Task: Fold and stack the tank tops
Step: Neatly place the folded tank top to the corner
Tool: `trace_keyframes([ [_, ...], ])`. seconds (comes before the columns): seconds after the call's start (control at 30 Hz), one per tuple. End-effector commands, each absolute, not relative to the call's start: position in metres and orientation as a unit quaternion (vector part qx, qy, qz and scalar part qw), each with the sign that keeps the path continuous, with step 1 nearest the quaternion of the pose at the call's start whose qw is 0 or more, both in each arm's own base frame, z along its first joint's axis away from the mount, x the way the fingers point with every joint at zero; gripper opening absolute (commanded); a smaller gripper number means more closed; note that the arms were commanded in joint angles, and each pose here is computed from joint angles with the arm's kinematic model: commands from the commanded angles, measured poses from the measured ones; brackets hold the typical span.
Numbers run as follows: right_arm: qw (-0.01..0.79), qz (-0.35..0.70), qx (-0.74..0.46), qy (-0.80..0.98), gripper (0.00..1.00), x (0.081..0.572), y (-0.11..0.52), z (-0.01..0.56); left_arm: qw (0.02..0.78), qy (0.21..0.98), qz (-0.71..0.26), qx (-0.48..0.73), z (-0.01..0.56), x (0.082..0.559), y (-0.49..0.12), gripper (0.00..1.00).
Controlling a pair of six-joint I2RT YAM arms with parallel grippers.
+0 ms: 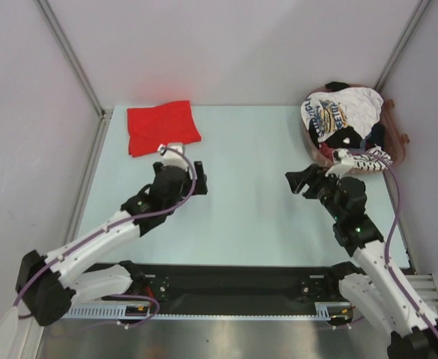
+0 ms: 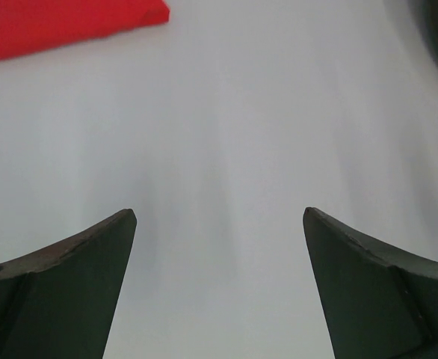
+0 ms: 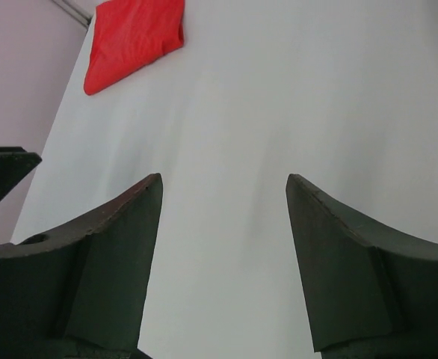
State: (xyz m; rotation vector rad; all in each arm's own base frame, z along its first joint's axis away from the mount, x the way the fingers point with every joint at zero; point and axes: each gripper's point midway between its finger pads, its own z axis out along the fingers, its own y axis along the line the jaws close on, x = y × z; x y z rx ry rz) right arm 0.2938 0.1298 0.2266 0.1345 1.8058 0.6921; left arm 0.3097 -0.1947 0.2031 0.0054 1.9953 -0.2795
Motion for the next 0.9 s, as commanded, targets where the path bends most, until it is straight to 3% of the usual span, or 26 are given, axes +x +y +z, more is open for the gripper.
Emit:
trace_keyframes([
  [0.0,0.569,0.246,0.047,0.783,0.72,0.268,0.110,0.203,0.535,0.836,-0.124,-0.021,0.183,0.284,-0.169,1.00],
  [0.33,0.566,0.247,0.054,0.785,0.75,0.231,0.098,0.149,0.576,0.801,-0.165,0.007,0.157,0.226,-0.126,1.00],
  [0.43,0.577,0.256,0.050,0.774,0.80,0.229,0.100,0.155,0.571,0.805,-0.163,0.004,0.142,0.223,-0.123,1.00],
  [0.8,0.567,0.261,0.047,0.780,0.80,0.231,0.104,0.149,0.572,0.803,-0.168,0.004,0.140,0.223,-0.125,1.00],
  [0.87,0.568,0.261,0.048,0.779,0.84,0.231,0.103,0.150,0.570,0.805,-0.165,0.005,0.139,0.224,-0.125,1.00],
])
